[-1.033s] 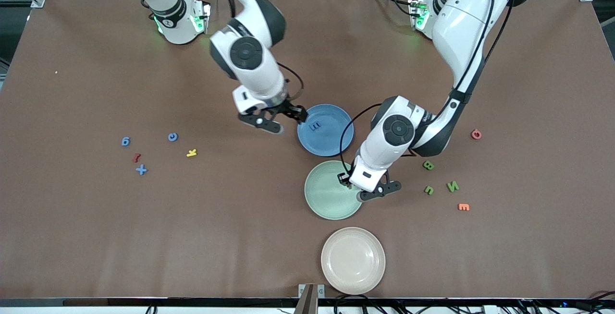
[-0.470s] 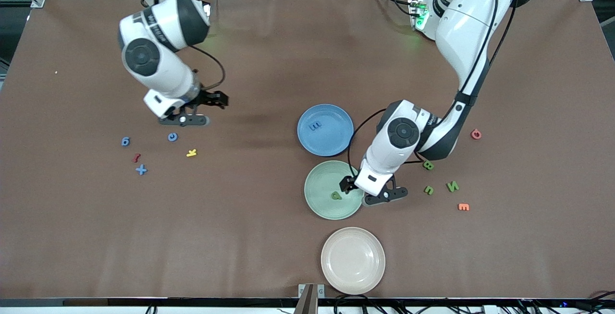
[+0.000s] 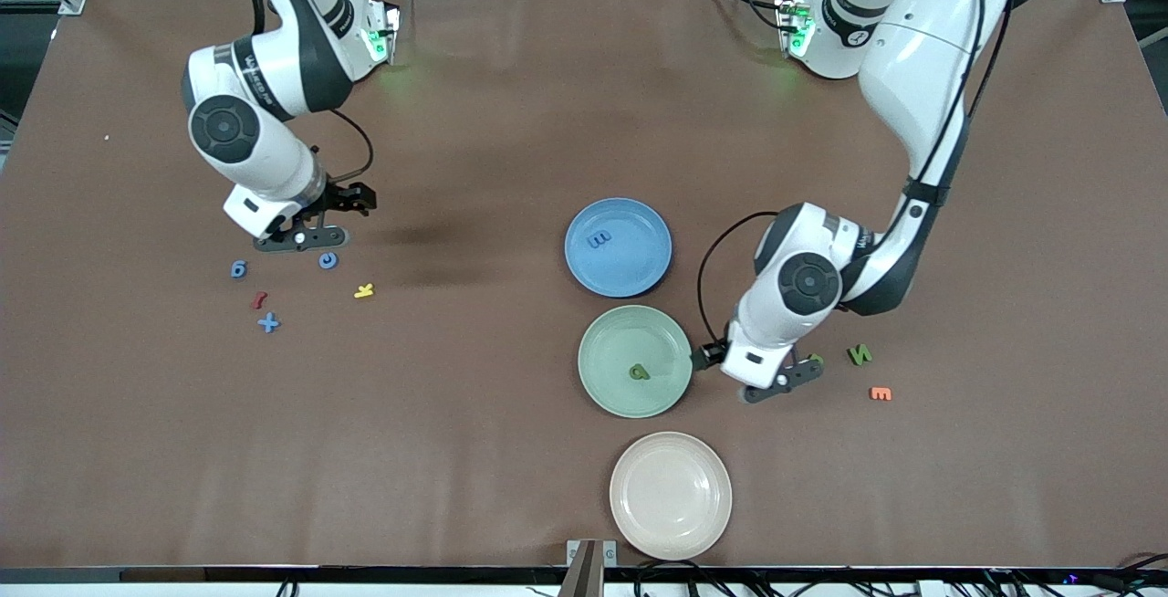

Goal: Sort letters by color into matching plates
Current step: 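Grasp the blue c with the right gripper while the left gripper grasps green B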

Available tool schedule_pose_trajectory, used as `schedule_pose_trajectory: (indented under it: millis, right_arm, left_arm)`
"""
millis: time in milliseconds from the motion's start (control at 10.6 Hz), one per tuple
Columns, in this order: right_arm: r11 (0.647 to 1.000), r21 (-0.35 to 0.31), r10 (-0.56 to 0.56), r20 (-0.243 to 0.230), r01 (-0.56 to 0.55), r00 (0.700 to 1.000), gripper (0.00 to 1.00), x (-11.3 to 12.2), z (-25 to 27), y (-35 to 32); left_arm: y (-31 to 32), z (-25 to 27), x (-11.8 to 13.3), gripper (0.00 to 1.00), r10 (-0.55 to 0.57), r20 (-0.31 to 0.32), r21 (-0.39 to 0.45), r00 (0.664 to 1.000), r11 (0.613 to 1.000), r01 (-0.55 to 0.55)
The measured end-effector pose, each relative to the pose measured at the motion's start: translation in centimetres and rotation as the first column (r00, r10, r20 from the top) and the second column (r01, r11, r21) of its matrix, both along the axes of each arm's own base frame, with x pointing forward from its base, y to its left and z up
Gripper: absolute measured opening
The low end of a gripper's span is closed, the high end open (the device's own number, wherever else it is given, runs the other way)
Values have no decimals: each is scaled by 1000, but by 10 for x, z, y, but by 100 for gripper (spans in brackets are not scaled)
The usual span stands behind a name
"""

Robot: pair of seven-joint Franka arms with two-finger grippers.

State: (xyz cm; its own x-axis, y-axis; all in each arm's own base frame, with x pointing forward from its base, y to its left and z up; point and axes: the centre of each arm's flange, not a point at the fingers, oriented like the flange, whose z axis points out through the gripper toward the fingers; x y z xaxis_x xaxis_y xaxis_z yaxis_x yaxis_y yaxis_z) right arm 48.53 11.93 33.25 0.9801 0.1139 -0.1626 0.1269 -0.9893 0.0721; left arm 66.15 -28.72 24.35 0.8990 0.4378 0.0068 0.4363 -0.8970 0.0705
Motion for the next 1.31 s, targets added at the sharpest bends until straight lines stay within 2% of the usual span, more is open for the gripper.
schedule_pose_trajectory:
  millis: [188, 282, 564, 751, 939, 1127, 1315]
  right_arm:
    - [999, 30, 22, 58, -24, 998, 100, -5, -28, -40]
    - [999, 42, 25, 96, -29, 995, 100, -12, -44, -54]
    - [997, 65, 37, 177, -49, 984, 100, -29, -88, -69]
    - [997, 71, 30, 195, -44, 980, 99, -27, -109, -74]
    - [997, 73, 14, 206, -29, 979, 97, -26, -126, -83]
    - [997, 72, 4, 193, -18, 981, 92, -25, -143, -88]
    - [998, 69, -4, 182, -9, 983, 89, -22, -152, -92]
  left_arm:
    - [10, 2, 1, 100, 231, -31, 11, 972, 973, -231]
    - [14, -1, -1, 100, 298, -45, 23, 954, 955, -297]
    - [71, 5, -2, 100, 373, -58, 51, 926, 927, -370]
    - [106, 11, -14, 100, 382, -45, 51, 923, 924, -380]
    - [117, -3, -36, 100, 386, -29, 37, 922, 922, -385]
    - [127, -24, -54, 100, 421, -33, 32, 907, 907, -420]
    - [144, -33, -59, 100, 460, -42, 38, 887, 888, -458]
